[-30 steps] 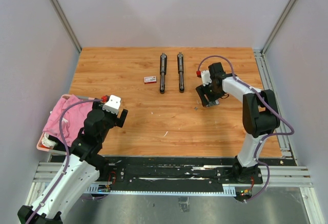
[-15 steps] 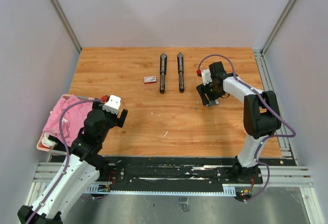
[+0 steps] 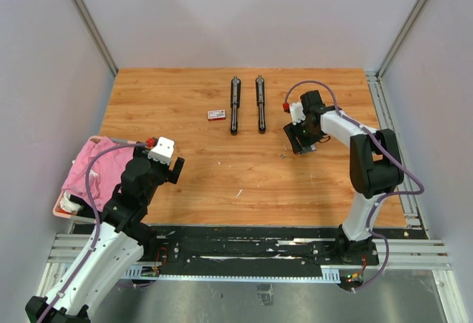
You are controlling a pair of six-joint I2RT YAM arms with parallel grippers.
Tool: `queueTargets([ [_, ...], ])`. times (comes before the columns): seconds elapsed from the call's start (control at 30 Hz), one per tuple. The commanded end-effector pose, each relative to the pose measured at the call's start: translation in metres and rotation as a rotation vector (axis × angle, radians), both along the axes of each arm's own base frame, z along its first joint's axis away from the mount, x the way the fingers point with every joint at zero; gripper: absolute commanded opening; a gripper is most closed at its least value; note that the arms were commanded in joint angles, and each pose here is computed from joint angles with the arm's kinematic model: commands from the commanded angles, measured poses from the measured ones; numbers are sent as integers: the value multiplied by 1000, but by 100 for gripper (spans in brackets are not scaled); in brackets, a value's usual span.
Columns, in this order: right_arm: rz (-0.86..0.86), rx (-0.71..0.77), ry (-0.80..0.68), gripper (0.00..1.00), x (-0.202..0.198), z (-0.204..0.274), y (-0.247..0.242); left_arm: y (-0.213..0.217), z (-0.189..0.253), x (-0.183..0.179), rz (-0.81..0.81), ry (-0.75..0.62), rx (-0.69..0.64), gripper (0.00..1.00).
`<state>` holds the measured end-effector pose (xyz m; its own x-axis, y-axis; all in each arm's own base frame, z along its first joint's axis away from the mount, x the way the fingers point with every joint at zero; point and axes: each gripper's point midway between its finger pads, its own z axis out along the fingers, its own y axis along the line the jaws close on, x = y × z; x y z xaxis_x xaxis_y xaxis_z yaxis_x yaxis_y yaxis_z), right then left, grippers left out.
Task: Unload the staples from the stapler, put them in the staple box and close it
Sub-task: Adjust the staple in the staple box.
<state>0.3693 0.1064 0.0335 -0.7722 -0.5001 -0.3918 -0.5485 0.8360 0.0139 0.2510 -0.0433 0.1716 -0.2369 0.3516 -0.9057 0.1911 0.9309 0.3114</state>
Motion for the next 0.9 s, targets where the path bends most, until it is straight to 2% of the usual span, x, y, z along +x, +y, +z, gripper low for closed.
queueTargets([
  [0.0, 29, -4, 34, 60, -4, -3, 6, 0, 4, 3, -2, -27, -2, 98],
  [0.27, 31, -1, 36, 60, -4, -4, 6, 0, 5, 3, -2, -29, -2, 98],
  [0.57, 56, 61, -2, 61, -3, 18, 17, 0, 5, 3, -1, -28, -2, 98],
  [0.87, 29, 31, -18, 68, 0, 20, 8, 0, 4, 3, -1, -28, 0, 98],
])
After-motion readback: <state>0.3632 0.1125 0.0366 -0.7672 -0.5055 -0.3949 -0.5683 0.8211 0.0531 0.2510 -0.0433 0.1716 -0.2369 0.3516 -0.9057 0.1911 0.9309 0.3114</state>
